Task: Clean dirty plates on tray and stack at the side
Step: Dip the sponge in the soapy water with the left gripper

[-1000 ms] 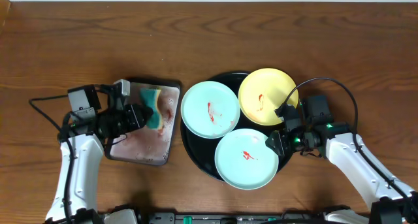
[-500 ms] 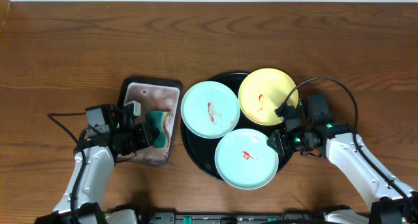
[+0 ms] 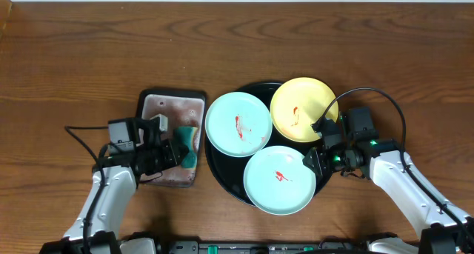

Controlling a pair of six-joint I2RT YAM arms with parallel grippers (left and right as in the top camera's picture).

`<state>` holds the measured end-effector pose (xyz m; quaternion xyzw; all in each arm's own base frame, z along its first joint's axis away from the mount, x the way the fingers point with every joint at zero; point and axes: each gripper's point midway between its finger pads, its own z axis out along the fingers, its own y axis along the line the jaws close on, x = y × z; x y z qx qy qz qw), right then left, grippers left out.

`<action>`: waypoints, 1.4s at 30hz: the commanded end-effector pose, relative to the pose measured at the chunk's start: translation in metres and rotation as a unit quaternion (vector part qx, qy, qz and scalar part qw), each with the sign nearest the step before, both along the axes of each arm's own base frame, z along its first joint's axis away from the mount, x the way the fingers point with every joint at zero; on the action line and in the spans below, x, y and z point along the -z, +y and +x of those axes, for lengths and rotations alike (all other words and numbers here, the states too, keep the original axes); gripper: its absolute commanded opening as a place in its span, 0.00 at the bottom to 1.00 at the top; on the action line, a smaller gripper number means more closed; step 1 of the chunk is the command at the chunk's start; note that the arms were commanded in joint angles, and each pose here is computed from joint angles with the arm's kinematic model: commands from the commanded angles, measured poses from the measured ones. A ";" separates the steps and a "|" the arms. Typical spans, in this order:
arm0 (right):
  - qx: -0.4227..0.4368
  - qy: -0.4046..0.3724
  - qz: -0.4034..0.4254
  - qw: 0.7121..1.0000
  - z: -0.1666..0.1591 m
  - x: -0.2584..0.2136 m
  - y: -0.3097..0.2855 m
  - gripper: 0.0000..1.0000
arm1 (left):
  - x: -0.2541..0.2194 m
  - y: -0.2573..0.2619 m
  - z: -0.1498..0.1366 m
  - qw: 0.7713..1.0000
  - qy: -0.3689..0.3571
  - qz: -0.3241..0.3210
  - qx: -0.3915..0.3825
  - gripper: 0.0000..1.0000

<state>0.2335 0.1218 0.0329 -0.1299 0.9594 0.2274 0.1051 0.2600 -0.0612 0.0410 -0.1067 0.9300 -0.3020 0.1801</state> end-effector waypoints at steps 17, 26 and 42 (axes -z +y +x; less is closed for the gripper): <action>-0.011 0.022 0.010 1.000 -0.012 0.000 0.005 0.40 | -0.063 0.015 0.021 0.993 -0.097 0.039 -0.049 0.07; -0.012 0.033 0.013 0.999 -0.020 0.006 0.005 0.38 | -0.092 0.014 0.022 0.983 -0.171 0.058 -0.025 0.08; -0.012 0.047 0.010 0.999 -0.026 0.008 0.004 0.34 | -0.105 0.002 0.023 0.986 -0.155 -0.017 -0.058 0.08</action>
